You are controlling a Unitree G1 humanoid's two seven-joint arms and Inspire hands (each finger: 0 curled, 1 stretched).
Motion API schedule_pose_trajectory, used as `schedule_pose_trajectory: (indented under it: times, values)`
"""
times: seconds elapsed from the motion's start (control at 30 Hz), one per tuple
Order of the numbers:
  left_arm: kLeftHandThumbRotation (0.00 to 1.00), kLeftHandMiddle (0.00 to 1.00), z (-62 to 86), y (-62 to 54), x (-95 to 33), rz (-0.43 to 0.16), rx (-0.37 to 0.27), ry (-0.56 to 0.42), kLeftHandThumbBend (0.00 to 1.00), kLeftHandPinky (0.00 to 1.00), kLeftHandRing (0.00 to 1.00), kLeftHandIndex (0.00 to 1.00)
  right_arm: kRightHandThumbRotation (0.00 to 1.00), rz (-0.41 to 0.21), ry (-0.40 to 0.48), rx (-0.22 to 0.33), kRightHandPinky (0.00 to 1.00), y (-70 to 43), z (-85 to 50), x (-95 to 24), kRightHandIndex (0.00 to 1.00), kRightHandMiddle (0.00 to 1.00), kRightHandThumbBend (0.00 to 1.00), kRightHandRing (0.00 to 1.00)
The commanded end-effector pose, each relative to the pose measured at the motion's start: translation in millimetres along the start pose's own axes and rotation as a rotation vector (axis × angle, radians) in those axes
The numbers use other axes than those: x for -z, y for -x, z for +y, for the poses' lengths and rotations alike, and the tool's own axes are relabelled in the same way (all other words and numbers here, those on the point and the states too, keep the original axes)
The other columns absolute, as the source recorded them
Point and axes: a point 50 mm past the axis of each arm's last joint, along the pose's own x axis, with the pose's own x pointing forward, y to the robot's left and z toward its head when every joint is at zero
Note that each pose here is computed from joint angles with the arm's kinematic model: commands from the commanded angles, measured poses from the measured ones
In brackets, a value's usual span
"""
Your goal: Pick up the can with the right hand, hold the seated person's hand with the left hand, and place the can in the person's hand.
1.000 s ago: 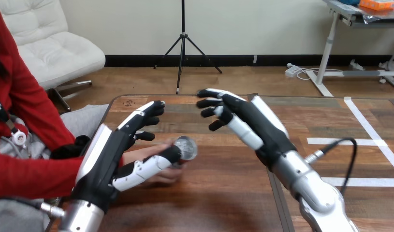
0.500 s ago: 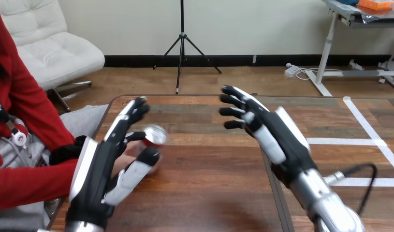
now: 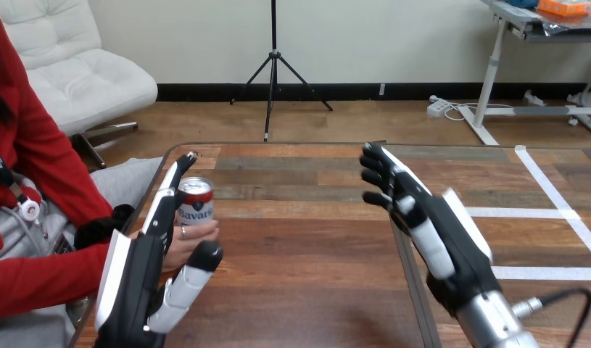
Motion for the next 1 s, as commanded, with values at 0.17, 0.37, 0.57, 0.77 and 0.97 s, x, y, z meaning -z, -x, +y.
schedule_pose_trajectory:
  times: [0.17,0.37,0.57,0.77,0.97]
  values:
    - [1.0,0.96,-1.1,-0.1,-9.8,-0.059,-0.001,0.062,0.83,1.0,0.98,0.92,1.0,-0.133,-0.054,0.04,0.9,12.6,4.9,-19.1,0.91,0.92,1.0,0.91]
    - [0.98,0.93,-3.8,4.6,-12.1,-0.057,0.003,0.125,0.78,0.97,0.95,0.9,1.0,-0.148,-0.126,0.063,0.9,23.1,10.7,-18.5,0.9,0.91,1.0,0.9]
    - [0.98,0.91,-7.9,8.2,-14.2,-0.05,0.009,0.181,0.75,0.91,0.92,0.88,1.0,-0.161,-0.169,0.094,0.88,30.3,17.5,-17.1,0.89,0.89,1.0,0.88]
    - [0.95,0.89,-12.2,10.5,-15.5,-0.044,0.019,0.236,0.73,0.89,0.9,0.88,1.0,-0.158,-0.195,0.119,0.85,34.9,23.1,-15.7,0.87,0.88,1.0,0.87]
    - [0.96,0.88,-15.2,11.1,-15.1,-0.042,0.039,0.256,0.7,0.88,0.89,0.87,1.0,-0.156,-0.207,0.128,0.84,37.3,26.3,-14.3,0.88,0.88,1.0,0.86]
